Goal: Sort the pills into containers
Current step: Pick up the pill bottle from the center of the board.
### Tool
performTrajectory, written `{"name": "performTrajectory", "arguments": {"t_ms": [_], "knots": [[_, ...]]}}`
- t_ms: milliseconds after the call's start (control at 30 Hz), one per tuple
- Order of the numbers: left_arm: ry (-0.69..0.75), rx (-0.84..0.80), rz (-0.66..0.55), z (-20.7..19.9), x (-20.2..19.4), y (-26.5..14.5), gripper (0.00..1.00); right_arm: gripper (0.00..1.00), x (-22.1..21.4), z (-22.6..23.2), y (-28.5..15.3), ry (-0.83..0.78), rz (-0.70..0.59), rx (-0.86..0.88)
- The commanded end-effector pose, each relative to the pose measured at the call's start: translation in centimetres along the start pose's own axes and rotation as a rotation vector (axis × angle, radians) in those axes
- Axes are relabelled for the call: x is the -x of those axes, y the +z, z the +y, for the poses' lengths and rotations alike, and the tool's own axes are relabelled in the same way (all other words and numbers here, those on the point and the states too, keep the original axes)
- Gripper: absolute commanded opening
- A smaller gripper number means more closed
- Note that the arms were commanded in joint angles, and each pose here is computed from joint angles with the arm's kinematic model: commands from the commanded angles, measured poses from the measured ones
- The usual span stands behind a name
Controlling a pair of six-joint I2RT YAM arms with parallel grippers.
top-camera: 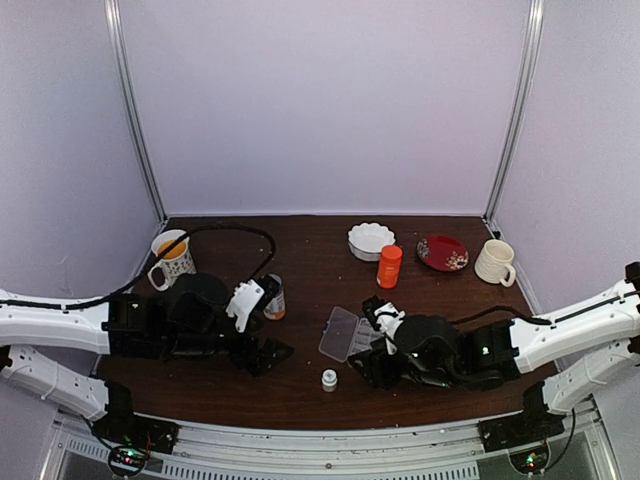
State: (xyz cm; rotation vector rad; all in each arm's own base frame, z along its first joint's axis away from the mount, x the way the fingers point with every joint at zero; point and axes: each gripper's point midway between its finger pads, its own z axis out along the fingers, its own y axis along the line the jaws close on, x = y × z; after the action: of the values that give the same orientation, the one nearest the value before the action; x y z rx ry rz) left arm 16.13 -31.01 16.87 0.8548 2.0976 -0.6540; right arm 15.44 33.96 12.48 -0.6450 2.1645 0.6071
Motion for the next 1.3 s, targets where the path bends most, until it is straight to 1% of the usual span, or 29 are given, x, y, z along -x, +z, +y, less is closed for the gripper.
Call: {"name": "performTrajectory", "arguments": {"t_ms": [0,67,200,300,433,600,700,767,900,1167,1267], "knots": [[-0.068,0.026,0.091,-1.2,-0.5,0.9,0.92,0.65,2.2,-1.8,-1.2,0.022,-0.154,-0.071],[-0.070,0.032,0.132,-1.9,-0.9,1.6,0.91,0.65,2.2,-2.3,-1.4,0.010,-0.154,-0.095],[-0.054,0.038,0.201,-3.8,-1.6,3.3,0.90,0.65,1.7,-4.8,-2.0,0.022,-0.150,-0.215],[-0.061,0.058,0.271,-4.9,-2.5,4.9,0.90,0.65,1.4,-5.8,-2.5,0.036,-0.169,-0.242],[-0.117,0.086,0.336,-5.4,-3.8,6.5,0.90,0.65,1.1,-7.1,-3.3,0.082,-0.213,-0.255],[-0.152,0.097,0.369,-6.0,-4.5,8.0,0.87,0.65,0.8,-7.9,-3.9,0.127,-0.257,-0.247],[-0.157,0.110,0.395,-6.3,-4.9,8.9,0.83,0.65,0.7,-7.9,-3.9,0.130,-0.264,-0.235],[-0.156,0.146,0.412,-6.0,-5.2,9.4,0.76,0.65,0.7,-7.7,-3.8,0.128,-0.262,-0.229],[-0.144,0.220,0.426,-5.9,-5.2,9.9,0.74,0.65,0.6,-7.6,-3.6,0.122,-0.256,-0.228],[-0.142,0.226,0.448,-6.3,-5.8,11.1,0.66,0.65,0.6,-7.6,-3.7,0.124,-0.264,-0.219],[-0.143,0.222,0.454,-6.5,-5.8,11.4,0.61,0.65,0.6,-7.7,-3.7,0.124,-0.263,-0.220]]}}
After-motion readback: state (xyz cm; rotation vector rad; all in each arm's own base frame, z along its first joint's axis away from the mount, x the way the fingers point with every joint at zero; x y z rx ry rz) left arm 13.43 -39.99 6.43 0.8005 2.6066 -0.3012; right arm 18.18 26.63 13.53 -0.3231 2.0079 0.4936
